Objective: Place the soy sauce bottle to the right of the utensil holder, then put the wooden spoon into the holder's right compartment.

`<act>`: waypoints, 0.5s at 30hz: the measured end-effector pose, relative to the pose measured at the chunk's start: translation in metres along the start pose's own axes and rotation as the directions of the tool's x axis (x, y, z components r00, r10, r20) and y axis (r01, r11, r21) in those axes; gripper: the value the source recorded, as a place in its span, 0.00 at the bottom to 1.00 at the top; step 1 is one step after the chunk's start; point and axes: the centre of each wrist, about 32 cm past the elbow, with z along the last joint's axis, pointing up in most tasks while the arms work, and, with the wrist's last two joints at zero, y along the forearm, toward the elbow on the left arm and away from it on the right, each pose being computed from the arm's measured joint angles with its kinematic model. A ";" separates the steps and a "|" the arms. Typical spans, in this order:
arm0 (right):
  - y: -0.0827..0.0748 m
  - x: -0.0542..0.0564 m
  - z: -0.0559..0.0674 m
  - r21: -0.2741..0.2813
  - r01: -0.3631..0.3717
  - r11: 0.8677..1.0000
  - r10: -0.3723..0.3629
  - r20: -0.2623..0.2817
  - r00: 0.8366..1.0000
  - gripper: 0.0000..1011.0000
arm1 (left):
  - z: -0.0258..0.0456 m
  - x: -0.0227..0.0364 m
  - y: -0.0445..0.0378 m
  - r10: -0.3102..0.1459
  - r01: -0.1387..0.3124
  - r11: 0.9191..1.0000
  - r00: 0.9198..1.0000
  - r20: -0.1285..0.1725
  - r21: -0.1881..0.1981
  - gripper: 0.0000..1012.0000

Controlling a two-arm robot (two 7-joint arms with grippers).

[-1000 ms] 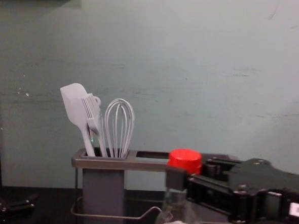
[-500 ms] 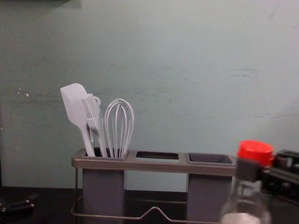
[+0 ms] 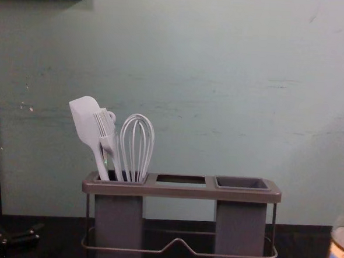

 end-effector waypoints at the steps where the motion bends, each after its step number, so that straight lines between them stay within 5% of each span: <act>1: -0.003 0.001 0.000 -0.001 0.010 1.000 -0.010 0.002 1.000 0.38 | 0.0000 0.0000 0.0000 0.000 0.000 1.000 1.000 0.000 0.000 0.99; 15: -0.012 0.012 0.003 0.000 0.074 0.997 -0.074 0.035 0.997 0.38 | 0.0000 0.0000 0.0000 0.000 0.000 1.000 1.000 0.000 0.000 0.99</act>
